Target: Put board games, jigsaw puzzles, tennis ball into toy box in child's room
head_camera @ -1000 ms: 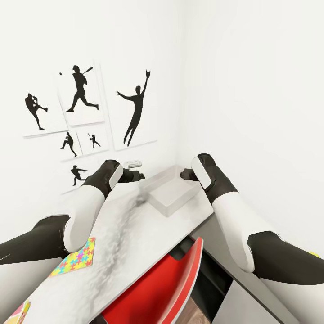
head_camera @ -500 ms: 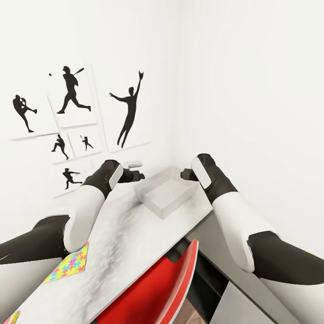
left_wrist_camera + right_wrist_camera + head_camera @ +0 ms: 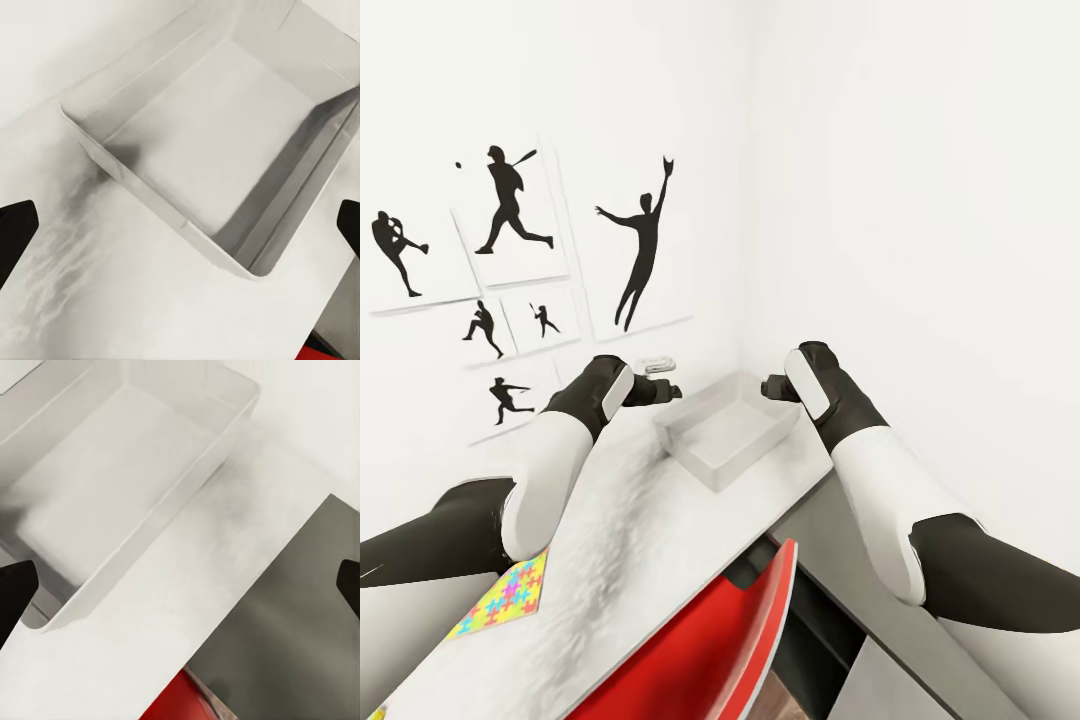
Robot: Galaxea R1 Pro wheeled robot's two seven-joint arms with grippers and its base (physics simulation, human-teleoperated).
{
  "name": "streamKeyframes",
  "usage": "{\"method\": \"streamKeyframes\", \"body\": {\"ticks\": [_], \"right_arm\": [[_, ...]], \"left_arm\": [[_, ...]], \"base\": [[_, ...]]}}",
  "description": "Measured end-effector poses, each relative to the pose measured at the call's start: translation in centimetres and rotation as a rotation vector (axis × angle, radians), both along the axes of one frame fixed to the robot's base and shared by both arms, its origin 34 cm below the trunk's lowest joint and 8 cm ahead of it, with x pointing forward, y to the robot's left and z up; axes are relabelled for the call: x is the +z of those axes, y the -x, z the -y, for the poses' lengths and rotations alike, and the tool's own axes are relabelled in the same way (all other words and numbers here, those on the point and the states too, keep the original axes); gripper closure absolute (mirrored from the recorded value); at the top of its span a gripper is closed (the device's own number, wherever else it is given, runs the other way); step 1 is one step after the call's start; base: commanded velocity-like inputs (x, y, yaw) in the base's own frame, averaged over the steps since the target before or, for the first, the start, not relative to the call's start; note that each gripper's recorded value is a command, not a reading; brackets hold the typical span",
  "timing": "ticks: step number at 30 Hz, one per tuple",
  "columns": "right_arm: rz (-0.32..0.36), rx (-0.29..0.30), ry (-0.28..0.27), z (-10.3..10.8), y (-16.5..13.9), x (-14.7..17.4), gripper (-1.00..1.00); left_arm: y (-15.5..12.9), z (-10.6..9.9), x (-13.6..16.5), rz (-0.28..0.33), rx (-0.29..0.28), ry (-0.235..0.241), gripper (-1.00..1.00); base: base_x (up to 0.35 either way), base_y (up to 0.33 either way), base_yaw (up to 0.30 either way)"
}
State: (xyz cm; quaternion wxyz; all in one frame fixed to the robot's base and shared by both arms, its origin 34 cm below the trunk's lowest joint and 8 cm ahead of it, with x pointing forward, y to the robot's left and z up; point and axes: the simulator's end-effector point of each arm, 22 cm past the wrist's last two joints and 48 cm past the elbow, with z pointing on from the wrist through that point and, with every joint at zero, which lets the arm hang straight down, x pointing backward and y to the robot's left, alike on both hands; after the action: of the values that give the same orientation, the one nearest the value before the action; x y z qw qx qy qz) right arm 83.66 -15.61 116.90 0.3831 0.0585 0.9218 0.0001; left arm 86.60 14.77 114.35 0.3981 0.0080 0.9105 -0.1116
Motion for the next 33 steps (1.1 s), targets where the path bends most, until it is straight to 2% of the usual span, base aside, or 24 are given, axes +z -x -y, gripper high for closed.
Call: {"method": "streamKeyframes", "body": {"ticks": [11,33], "right_arm": [[-0.001,0.000,0.000,0.01,0.01,-0.04,-1.00],[-0.001,0.002,-0.002,-0.05,0.01,-0.02,-1.00]], "left_arm": [[0.04,-0.01,-0.04,-0.002,0.000,0.000,-1.00],[0.04,0.01,-0.05,-0.003,0.000,0.000,-1.00]], "base": [[0.075,0.047,0.000],[0.002,0.002,0.000]]}}
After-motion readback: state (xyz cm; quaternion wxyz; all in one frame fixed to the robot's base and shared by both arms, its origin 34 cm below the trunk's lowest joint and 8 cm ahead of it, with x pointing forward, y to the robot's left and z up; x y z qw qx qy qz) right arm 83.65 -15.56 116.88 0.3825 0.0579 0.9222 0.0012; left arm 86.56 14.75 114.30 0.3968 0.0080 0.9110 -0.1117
